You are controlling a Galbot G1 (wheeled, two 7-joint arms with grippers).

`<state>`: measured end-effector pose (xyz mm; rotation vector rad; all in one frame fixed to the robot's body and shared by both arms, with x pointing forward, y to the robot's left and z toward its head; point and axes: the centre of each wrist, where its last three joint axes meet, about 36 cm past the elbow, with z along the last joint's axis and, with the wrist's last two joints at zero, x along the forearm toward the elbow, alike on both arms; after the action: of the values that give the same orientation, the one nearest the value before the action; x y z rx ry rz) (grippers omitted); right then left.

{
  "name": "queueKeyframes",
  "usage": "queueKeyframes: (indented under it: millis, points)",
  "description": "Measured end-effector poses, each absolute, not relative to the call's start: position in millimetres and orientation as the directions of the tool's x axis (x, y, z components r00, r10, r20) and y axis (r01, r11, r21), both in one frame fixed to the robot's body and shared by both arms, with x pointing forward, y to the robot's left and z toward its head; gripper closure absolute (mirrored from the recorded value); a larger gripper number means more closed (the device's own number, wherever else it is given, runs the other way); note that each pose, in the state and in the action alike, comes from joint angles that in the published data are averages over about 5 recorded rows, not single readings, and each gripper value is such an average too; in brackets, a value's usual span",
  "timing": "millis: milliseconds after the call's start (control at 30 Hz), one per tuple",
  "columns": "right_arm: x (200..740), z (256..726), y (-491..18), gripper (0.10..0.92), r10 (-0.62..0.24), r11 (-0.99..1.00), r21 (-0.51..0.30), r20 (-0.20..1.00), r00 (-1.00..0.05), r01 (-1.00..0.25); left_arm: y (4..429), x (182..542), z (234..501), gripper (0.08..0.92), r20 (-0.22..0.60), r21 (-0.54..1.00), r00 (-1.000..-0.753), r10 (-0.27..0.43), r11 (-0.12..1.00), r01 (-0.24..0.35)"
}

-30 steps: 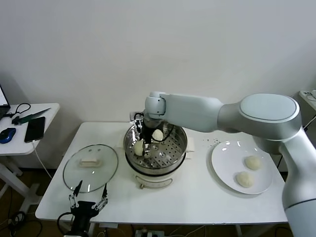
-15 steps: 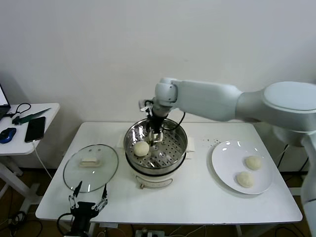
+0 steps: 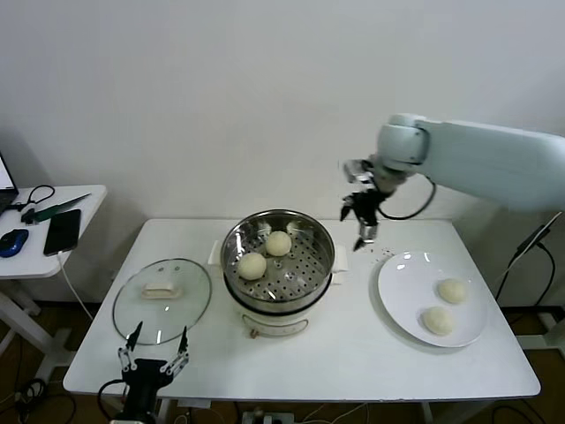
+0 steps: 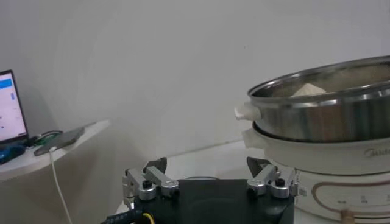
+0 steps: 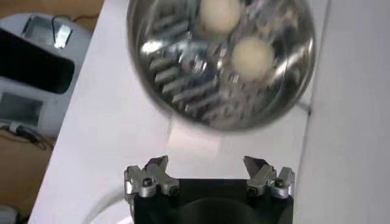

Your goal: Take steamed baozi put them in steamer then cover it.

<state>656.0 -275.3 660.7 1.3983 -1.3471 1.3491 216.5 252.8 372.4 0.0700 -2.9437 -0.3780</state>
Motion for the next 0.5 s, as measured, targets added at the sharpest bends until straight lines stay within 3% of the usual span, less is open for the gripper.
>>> queueKeyframes:
  millis: [500]
  points:
    - [614.9, 539.7, -395.0, 0.200, -0.107, -0.033, -0.066, 0.992, -0.062, -0.997, 251.9, 211.1, 373.1, 0.177, 0.182, 0.269, -0.980, -0.086, 0.963, -0.034]
